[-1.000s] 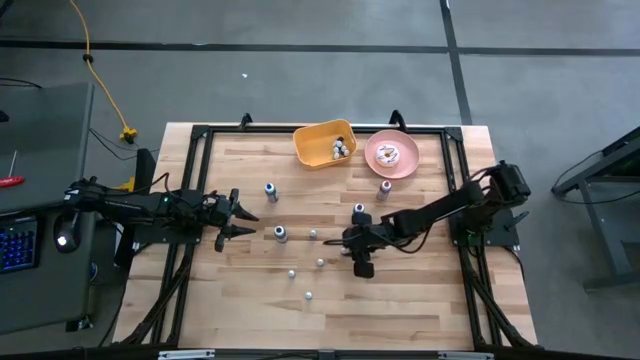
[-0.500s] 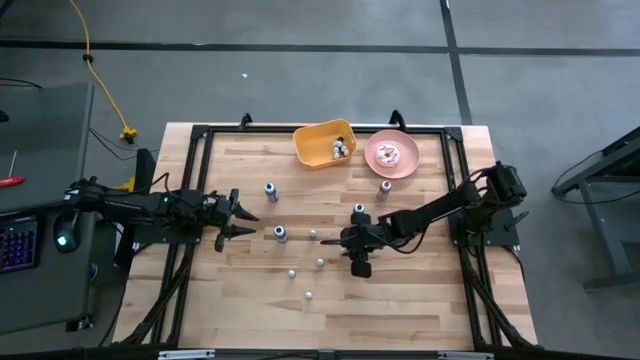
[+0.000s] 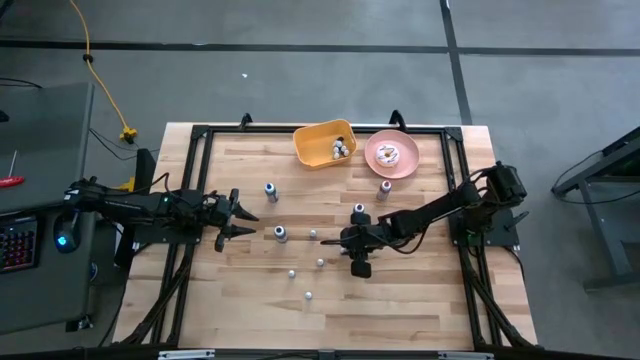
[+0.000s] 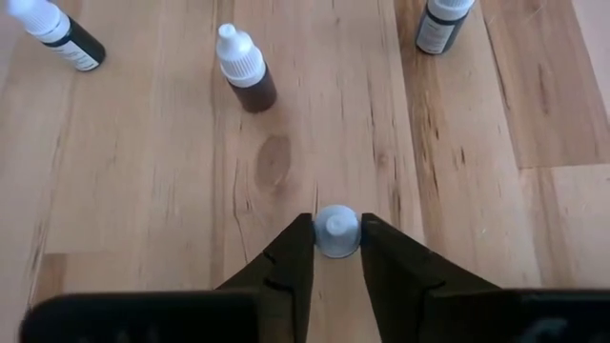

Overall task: Pick & Place food coloring
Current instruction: Put the small green food coloring bottle into the yellow bin

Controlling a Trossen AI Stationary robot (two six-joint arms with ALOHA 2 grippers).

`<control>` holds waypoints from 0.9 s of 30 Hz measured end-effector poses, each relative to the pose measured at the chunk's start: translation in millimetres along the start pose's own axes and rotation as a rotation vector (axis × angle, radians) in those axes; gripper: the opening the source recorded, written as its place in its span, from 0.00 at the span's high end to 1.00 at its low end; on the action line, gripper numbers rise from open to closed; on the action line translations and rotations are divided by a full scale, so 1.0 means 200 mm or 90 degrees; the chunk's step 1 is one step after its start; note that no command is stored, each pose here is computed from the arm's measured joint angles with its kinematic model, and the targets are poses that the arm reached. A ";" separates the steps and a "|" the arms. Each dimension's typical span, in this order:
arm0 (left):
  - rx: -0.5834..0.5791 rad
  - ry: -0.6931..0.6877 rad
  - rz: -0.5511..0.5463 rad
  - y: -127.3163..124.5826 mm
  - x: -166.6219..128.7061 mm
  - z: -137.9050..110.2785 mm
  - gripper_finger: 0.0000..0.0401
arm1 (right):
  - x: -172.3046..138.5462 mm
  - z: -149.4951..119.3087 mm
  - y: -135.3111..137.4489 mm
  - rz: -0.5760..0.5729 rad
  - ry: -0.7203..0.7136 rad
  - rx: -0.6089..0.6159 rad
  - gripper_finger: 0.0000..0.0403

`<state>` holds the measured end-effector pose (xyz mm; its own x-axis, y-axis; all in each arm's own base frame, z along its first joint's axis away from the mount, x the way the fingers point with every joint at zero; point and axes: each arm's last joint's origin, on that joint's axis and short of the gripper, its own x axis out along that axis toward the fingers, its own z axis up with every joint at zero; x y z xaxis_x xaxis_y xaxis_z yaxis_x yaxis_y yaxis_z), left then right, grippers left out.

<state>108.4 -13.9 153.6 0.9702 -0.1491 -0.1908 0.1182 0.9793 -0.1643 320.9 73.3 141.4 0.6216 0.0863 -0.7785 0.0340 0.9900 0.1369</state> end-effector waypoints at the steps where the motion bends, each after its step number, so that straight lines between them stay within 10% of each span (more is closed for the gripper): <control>1: 0.000 0.000 0.000 0.00 0.00 0.00 0.59 | 0.00 0.00 0.00 0.000 0.000 0.000 0.83; 13: 0.000 0.000 0.000 0.00 0.00 0.00 0.59 | -0.02 0.09 0.03 0.010 -0.039 0.011 0.88; 27: 0.000 0.000 0.000 0.00 0.00 0.00 0.59 | -0.32 0.54 0.01 -0.085 -0.005 -0.041 0.89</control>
<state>108.4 -13.8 153.6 0.9703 -0.1487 -0.1908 0.1178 0.9793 -0.1646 365.4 57.1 258.1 0.6205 -0.0477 -0.7827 0.0674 0.9977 -0.0074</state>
